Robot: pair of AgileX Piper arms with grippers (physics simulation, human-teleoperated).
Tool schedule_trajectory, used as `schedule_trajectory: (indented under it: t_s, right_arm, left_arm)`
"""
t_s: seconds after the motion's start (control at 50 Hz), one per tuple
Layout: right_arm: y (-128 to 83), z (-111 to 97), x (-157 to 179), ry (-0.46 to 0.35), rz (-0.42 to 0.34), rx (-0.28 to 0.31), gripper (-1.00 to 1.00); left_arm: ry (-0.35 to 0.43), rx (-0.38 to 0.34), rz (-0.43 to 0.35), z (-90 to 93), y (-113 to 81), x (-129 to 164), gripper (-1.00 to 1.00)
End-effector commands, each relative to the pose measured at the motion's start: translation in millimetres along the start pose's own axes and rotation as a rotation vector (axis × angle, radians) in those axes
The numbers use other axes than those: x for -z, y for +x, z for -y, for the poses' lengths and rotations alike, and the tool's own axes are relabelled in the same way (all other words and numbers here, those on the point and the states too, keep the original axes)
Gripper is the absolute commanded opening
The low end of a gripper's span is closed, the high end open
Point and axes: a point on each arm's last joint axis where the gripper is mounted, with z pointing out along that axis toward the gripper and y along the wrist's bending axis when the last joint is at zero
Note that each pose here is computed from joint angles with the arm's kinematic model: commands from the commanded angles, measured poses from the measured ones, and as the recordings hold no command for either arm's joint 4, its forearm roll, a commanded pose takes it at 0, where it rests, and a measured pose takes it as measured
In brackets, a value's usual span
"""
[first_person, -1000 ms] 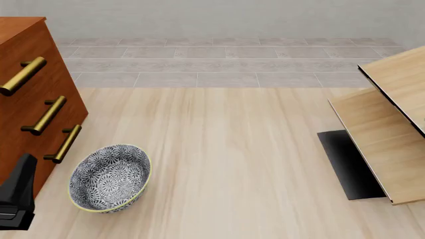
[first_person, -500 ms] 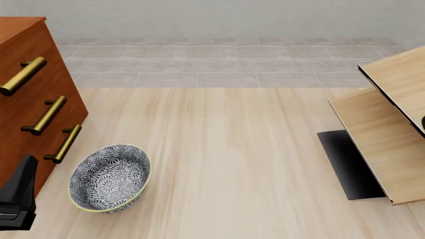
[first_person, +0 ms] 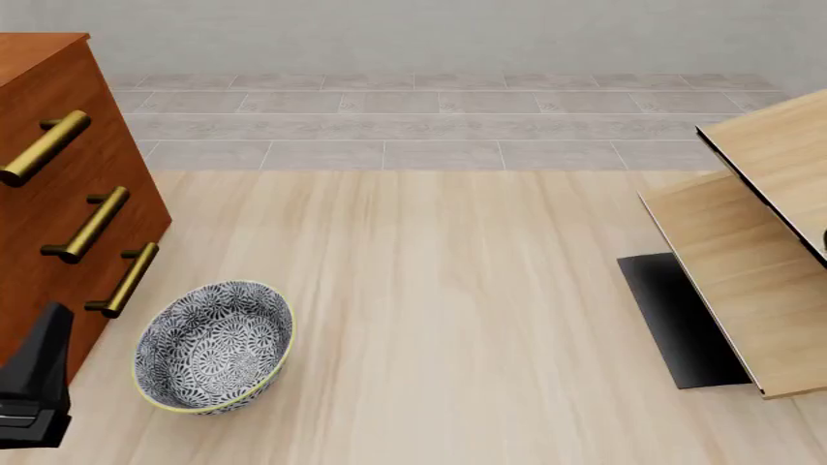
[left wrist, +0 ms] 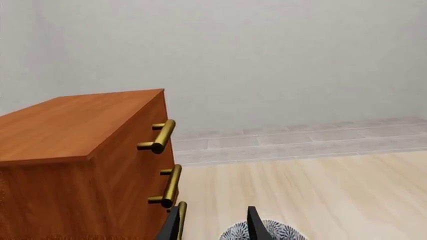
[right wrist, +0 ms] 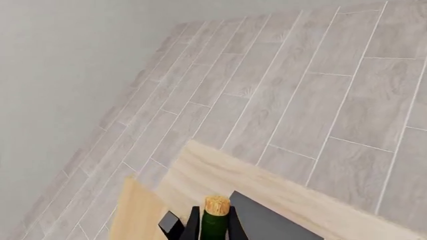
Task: Put the wine bottle on the wine rack.
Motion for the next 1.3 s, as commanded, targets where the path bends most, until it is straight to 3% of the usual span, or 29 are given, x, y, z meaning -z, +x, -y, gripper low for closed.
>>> schedule_trajectory:
  t_s: [0.02,0.36,0.8,0.82,1.3]
  right_arm:
    - [40,19,-24,0.082,-0.128,0.181,-1.00]
    - [45,29,-34,0.103,-0.135,0.178,-1.00]
    - [42,20,-22,0.080,-0.125,0.171,-1.00]
    - [42,19,-21,0.078,-0.124,0.176,1.00]
    - [37,8,-11,0.050,-0.116,0.173,1.00]
  left_arm:
    - [-0.003,-0.001,-0.002,0.0,2.1,0,1.00]
    - [-0.006,-0.004,-0.005,-0.1,2.8,0,1.00]
    - [-0.006,-0.006,-0.002,-0.1,2.5,0,1.00]
    - [-0.006,-0.005,-0.001,-0.2,2.4,0,1.00]
    - [-0.008,-0.002,0.002,-0.3,1.1,0,1.00]
